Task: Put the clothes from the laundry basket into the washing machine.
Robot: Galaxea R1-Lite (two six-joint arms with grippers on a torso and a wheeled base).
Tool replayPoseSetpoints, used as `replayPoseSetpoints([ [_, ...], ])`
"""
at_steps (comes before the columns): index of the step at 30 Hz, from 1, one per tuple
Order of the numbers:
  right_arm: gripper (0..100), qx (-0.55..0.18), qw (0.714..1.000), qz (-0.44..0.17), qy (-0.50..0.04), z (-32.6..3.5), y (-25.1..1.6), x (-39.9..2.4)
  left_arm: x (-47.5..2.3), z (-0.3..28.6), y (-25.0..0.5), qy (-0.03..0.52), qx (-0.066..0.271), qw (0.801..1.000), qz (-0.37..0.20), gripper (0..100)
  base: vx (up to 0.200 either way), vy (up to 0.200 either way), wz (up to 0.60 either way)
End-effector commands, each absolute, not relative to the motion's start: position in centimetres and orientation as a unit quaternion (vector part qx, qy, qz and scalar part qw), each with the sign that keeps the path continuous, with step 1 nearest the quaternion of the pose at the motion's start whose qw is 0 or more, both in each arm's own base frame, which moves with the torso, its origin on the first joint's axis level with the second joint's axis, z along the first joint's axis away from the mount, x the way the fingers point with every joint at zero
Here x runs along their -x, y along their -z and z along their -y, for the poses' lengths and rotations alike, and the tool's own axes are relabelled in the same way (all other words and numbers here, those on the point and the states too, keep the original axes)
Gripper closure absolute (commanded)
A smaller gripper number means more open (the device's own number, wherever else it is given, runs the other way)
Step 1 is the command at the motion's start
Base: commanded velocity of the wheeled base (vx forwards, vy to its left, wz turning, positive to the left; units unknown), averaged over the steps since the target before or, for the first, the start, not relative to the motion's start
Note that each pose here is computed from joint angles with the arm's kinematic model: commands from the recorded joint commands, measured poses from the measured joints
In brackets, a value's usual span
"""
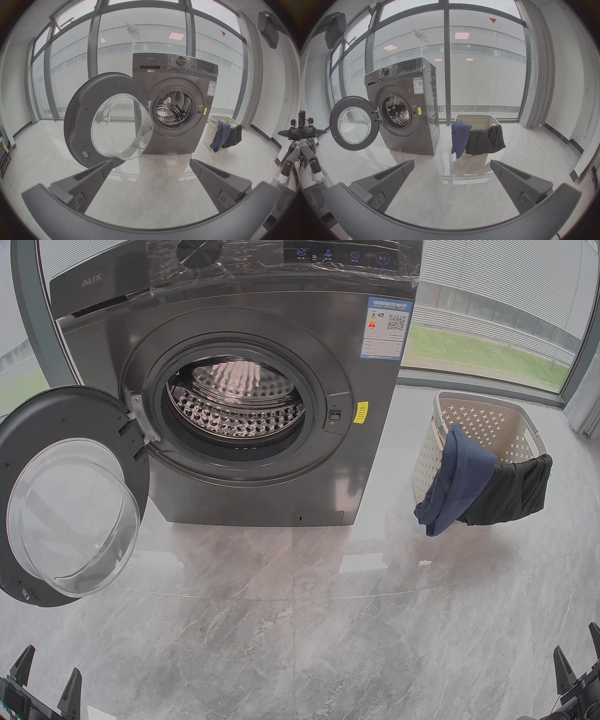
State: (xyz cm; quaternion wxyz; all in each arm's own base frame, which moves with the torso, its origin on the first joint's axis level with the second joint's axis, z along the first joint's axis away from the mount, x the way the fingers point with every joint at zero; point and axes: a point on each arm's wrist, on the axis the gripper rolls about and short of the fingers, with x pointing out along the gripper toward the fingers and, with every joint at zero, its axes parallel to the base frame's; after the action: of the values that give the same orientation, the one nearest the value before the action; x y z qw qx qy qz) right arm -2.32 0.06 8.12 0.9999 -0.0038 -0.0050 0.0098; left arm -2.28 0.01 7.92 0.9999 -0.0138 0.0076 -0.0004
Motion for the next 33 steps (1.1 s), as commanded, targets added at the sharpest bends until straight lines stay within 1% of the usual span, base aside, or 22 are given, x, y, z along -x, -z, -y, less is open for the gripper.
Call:
replayPoseSetpoints([
  [1, 0, 0.004, 1.000, -0.001, -0.010, -0.06, -7.63, 2.22, 2.29, -0.01, -7.66, -0.001, 0.015, 1.000, -0.007, 0, 0.000, -0.200, 0.00],
  [4, 0, 0.004, 1.000, -0.001, -0.010, -0.06, -7.63, 2.22, 2.29, -0.01, -7.66, -0.001, 0.015, 1.000, -0.007, 0, 0.000, -0.200, 0.00],
  [10, 0, 0.004, 1.000, -0.001, -0.010, -0.06, -7.61, 2.22, 2.29, -0.01, -7.66, -0.001, 0.012, 1.000, -0.007, 0, 0.000, 0.000, 0.00],
  [22, 0, 0.004, 1.000, -0.001, -0.010, -0.06, -7.61, 2.22, 2.29, -0.01, -7.66, 0.000, 0.013, 1.000, -0.007, 0, 0.000, -0.200, 0.00],
  [31, 0, 0.004, 1.000, -0.001, -0.010, -0.06, -7.61, 2.22, 2.29, -0.01, -7.66, 0.000, 0.013, 1.000, -0.007, 0, 0.000, 0.000, 0.00],
  [33, 0, 0.004, 1.000, -0.001, -0.010, -0.06, -7.63, 2.22, 2.29, -0.01, -7.66, -0.001, 0.013, 1.000, -0.007, 0, 0.000, -0.200, 0.00],
])
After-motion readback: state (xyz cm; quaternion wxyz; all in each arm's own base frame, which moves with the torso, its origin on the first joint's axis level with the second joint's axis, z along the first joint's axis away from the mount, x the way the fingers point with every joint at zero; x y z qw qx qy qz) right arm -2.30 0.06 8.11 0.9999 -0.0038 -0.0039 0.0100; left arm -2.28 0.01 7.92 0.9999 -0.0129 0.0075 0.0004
